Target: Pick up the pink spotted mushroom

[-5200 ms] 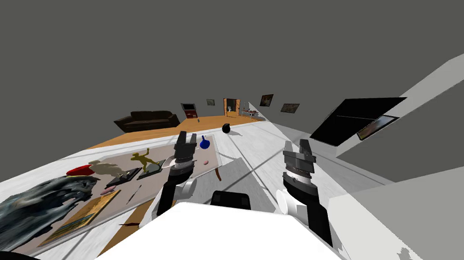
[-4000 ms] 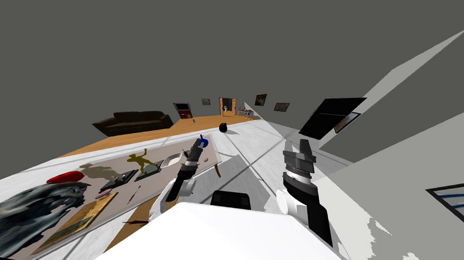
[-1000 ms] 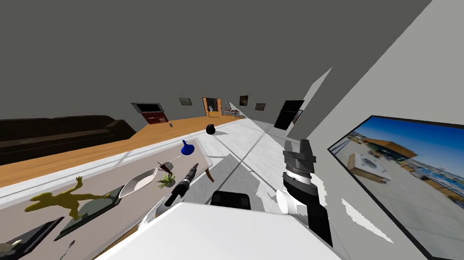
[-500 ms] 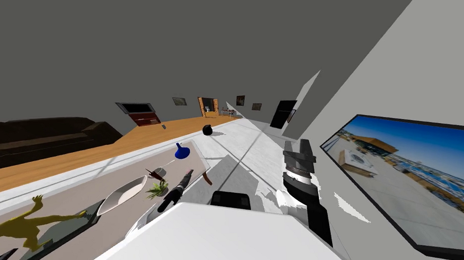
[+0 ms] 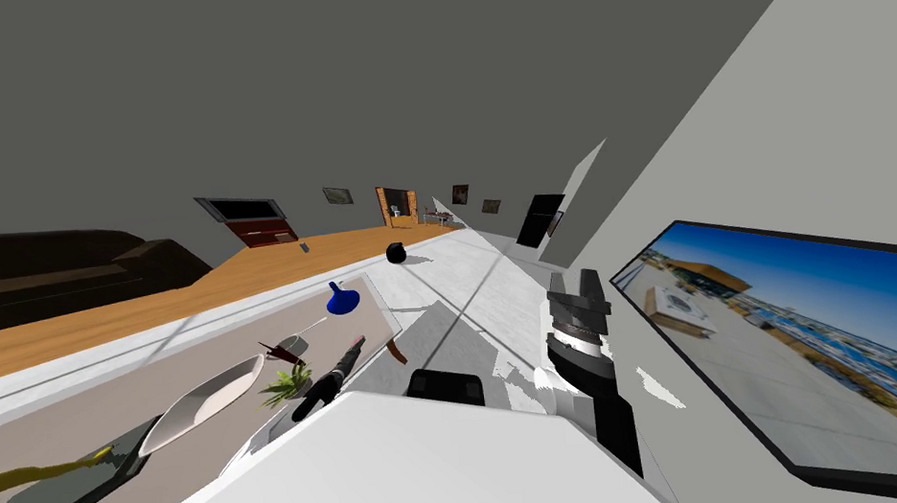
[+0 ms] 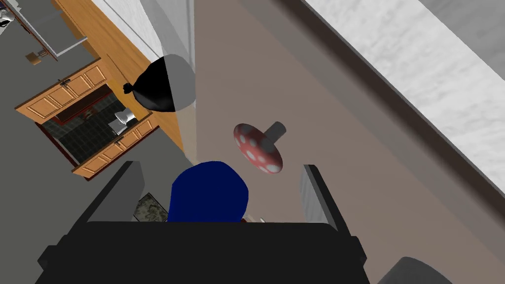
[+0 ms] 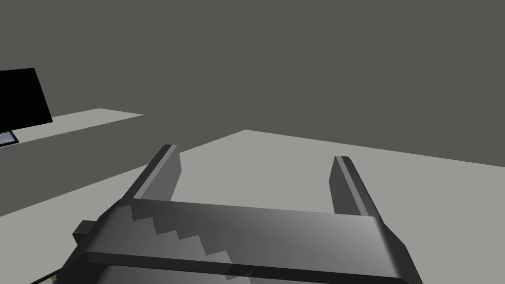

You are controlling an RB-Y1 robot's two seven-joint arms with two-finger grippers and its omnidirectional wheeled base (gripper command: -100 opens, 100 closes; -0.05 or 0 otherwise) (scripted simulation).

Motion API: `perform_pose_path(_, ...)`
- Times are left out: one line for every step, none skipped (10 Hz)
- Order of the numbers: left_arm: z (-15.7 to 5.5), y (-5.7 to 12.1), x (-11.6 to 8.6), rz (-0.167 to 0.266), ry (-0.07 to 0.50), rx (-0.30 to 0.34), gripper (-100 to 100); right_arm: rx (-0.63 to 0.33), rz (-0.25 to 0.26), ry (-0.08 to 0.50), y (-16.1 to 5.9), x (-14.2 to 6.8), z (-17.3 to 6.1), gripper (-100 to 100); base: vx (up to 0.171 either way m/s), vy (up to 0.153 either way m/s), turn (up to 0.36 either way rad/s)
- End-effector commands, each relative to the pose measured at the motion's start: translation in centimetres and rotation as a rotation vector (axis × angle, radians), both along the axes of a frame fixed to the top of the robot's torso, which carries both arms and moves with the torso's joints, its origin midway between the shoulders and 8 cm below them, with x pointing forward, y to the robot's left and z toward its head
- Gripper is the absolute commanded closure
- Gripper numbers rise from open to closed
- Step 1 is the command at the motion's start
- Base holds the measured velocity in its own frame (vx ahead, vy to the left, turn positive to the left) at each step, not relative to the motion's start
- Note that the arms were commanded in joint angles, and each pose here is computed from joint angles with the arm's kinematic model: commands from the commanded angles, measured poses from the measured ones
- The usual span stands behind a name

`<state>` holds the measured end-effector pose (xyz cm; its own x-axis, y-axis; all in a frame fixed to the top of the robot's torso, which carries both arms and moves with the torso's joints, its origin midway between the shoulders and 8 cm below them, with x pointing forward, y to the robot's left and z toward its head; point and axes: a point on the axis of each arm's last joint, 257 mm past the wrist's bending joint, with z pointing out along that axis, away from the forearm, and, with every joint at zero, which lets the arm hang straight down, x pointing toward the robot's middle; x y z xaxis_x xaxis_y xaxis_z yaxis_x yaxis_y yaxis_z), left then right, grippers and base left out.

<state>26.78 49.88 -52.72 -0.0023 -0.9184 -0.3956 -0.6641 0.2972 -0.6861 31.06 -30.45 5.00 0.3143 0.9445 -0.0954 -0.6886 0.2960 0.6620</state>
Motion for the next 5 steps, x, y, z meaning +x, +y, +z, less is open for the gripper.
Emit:
perform_pose_path(-1.2,1.5,-2.1,0.019,0.059,0.02,-100,0.0,0.0,0.0,0.0,0.0,0.0,0,0.05,0.006,-0.092)
perform_pose_path(-1.6,2.7,-3.2,0.027,0.094,0.036,-100,0.0,0.0,0.0,0.0,0.0,0.0,0,0.073,0.002,-0.151)
perform_pose_path(-2.4,4.1,-5.1,0.043,0.142,0.052,-100,0.0,0.0,0.0,0.0,0.0,0.0,0,0.095,0.023,-0.197)
perform_pose_path(-2.4,4.1,-5.1,0.043,0.142,0.052,-100,0.0,0.0,0.0,0.0,0.0,0.0,0,0.076,0.027,-0.044)
perform_pose_path(-2.5,4.2,-5.3,0.046,0.148,0.053,-100,0.0,0.0,0.0,0.0,0.0,0.0,0,0.036,0.006,0.032)
